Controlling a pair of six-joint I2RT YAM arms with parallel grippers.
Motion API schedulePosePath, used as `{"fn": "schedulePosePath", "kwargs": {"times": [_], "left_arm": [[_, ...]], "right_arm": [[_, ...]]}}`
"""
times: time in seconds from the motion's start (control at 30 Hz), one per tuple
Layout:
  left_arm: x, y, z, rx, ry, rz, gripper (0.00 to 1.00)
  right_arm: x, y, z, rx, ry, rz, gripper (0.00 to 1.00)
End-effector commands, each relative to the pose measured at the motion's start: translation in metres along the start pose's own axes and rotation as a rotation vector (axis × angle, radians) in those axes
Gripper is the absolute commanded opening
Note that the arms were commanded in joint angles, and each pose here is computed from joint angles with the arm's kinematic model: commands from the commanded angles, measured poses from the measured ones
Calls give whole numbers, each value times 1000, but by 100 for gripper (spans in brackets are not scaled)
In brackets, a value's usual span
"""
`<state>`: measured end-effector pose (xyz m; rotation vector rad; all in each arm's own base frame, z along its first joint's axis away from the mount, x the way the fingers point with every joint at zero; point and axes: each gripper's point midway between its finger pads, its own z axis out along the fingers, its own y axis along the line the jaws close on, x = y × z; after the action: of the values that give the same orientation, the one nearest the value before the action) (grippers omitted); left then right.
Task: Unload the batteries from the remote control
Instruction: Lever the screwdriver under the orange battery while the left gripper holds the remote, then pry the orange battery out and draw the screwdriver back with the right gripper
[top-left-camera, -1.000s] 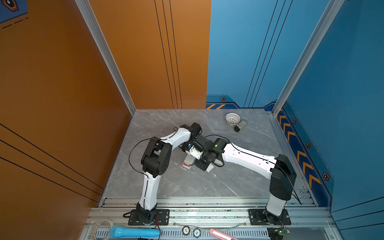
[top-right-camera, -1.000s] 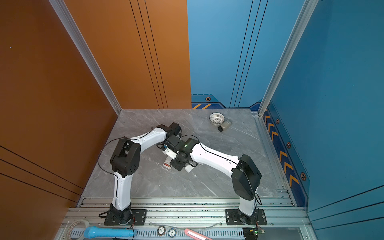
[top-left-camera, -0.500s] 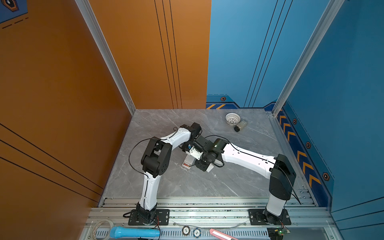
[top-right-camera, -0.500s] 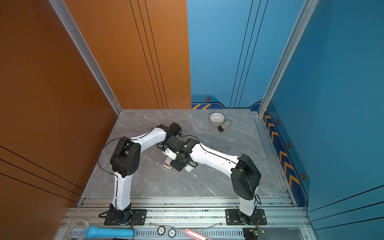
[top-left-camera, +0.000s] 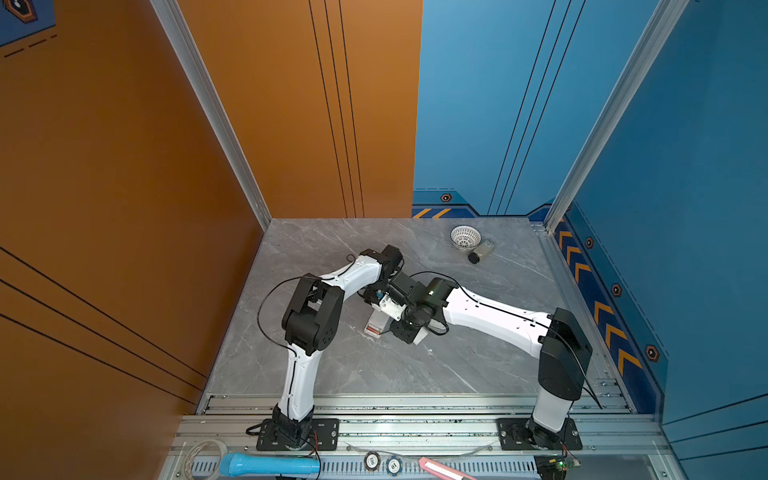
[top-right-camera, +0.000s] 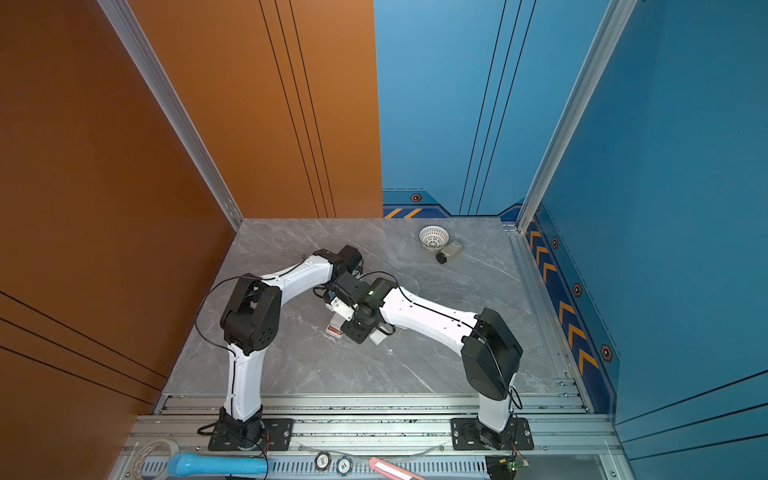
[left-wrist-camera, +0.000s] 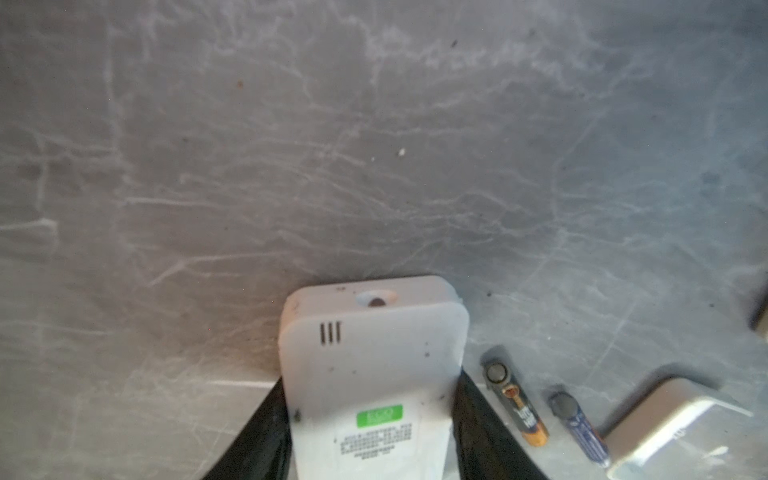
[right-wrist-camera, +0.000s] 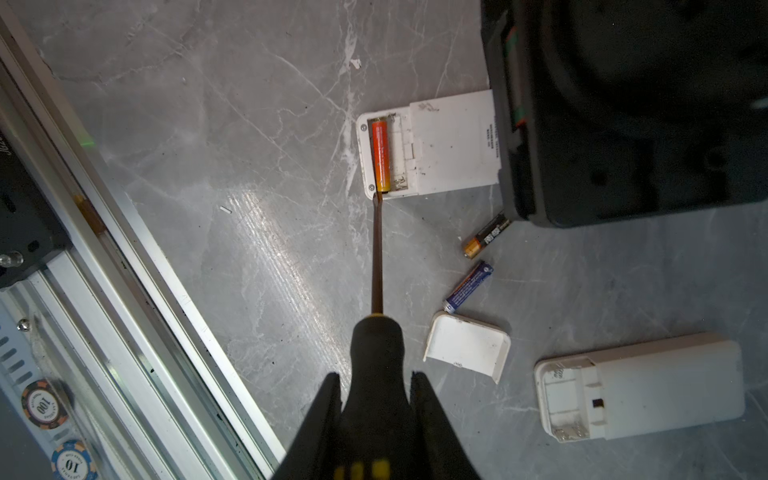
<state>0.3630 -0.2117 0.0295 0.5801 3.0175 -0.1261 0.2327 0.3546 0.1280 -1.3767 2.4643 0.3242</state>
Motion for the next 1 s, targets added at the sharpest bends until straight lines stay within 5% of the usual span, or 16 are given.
{"fn": "schedulePosePath", "kwargs": {"times": [0.0, 0.33, 0.67, 0.97], "left_arm": [[5, -5, 3, 21, 11, 4, 0], [13, -15, 8, 69, 25, -17, 0], [23, -46, 15, 260, 49, -34, 0], [21, -45, 16, 266, 44, -34, 0]], "right_arm": [[16, 1, 14, -12, 67, 19, 0], [13, 2, 38, 72, 0, 88, 0], [-2, 16, 70, 6, -357, 244, 0], [0, 13, 60, 14, -371, 236, 0]]}}
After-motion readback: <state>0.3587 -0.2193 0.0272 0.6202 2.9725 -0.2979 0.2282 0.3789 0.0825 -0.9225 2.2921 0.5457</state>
